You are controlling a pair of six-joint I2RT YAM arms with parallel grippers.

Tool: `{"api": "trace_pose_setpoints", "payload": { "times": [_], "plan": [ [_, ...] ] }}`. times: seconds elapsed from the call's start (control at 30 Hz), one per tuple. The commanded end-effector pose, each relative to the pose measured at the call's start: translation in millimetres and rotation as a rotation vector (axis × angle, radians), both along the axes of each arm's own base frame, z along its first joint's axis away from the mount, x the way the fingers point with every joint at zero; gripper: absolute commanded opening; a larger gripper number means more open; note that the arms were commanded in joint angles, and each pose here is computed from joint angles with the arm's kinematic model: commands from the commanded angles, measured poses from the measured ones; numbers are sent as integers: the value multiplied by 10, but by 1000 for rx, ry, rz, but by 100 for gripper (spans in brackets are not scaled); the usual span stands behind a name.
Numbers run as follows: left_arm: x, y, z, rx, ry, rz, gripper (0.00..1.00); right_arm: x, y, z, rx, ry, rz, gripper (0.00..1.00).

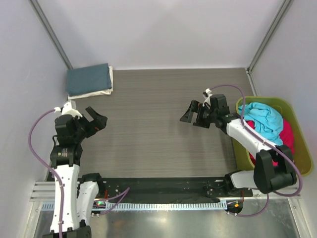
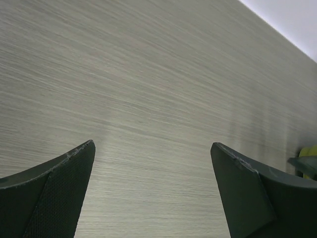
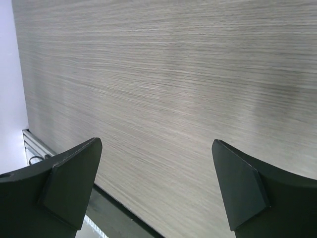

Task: Fold and stack the t-shirts
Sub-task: Reset both grippers

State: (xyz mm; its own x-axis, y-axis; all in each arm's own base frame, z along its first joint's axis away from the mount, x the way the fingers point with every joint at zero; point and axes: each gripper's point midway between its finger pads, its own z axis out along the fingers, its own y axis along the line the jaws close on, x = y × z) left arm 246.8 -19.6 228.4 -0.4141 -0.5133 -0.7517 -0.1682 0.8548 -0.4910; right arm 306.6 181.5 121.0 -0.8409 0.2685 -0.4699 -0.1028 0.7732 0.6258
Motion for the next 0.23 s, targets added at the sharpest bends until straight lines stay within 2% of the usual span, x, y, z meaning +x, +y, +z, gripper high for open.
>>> {"api": "trace_pose_setpoints", "payload": {
  "times": [0.0,0.13,0.2],
  "plan": [
    [92,-63,-71,3,40,-62,100,-1,-63,389,-1,-71,-49,100],
    [56,-105,-65,0,41,-78,100,-37,-175,637,-40,-113,-89,100],
    [27,-139,-15,6,17,-89,100,7,-397,730,-129,-153,-181,100]
  ]
}}
